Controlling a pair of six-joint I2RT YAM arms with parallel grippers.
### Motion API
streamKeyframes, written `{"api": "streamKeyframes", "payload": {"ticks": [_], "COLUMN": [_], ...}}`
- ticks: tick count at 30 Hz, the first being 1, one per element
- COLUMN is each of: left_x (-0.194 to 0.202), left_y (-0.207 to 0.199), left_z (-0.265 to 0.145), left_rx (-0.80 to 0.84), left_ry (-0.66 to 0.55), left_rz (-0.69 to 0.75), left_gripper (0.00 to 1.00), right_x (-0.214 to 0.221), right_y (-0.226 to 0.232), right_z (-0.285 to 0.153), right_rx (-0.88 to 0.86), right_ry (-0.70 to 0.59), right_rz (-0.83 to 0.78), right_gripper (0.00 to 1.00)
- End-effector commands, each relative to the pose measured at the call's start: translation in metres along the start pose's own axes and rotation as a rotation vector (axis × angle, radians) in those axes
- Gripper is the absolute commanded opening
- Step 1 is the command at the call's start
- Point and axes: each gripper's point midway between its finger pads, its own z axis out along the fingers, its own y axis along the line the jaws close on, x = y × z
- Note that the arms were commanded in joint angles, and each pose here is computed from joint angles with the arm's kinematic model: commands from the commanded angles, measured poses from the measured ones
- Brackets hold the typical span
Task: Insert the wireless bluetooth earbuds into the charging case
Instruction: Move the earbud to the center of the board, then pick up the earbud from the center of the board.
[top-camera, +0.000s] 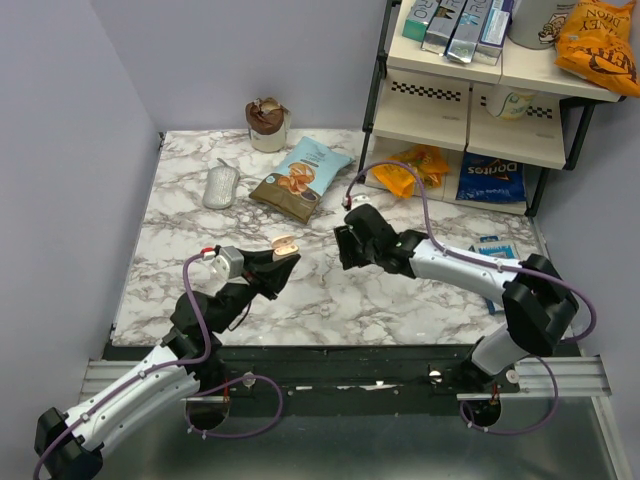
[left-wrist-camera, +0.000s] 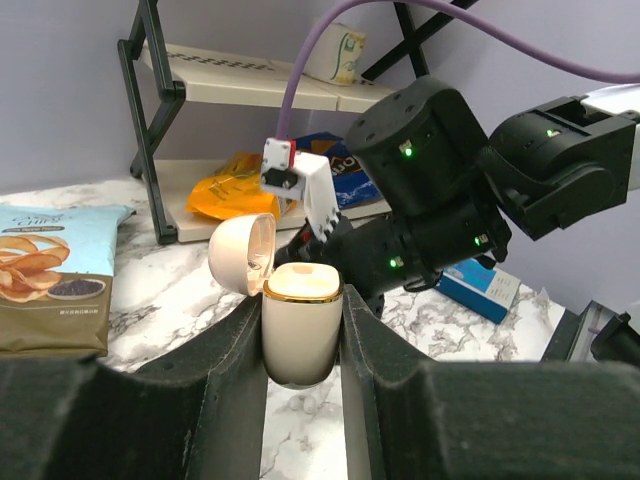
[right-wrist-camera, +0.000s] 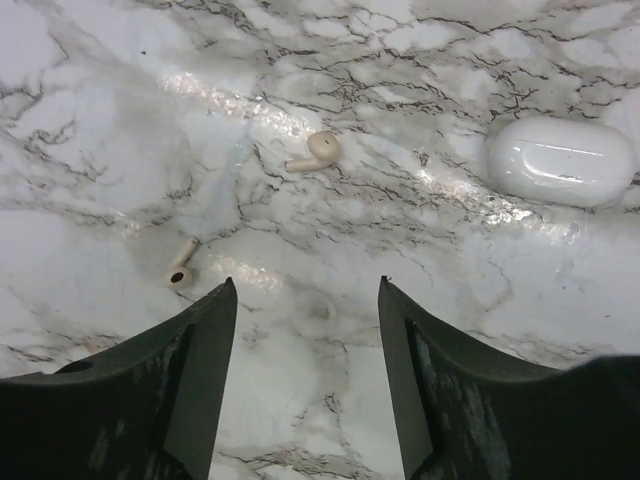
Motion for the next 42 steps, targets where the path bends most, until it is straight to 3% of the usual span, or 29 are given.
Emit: {"api": "streamKeyframes", "payload": {"ticks": [1,7,16,32,42], "left_x": [-0.021,-0.020,-0.021,-0.021,-0.022], "left_y": [-0.003,0.002,0.009,0.013,0.012], "left_z": [0.003,0.004,0.002,0.001,0.000], "left_rx": [-0.004,-0.029,-0.075,-0.098,-0.094], "left_ry": [-0.064,-0.065,-0.066,-0.063,-0.062], "left_rz": [-0.006,-0.013,-0.023,-0.017,-0.018], "left_gripper": [0.00,0.00,0.00,0.00,0.00], "right_x": [-0.013,-0.016,-0.002,0.006,0.028], "right_y": [0.013,0.029,0.009,0.000,-0.017], "right_z": [0.003,0.025,0.065,0.089,0.099], "right_rx": [-0.062,-0.077,0.013,0.064,0.132], "right_ry": [0.005,0.063,0.165,0.214,0.256], "right_rz": [0.295,0.458,0.708,0.818,0.766], "right_gripper": [0.64,0.58,0.61,0.47,0.34]}}
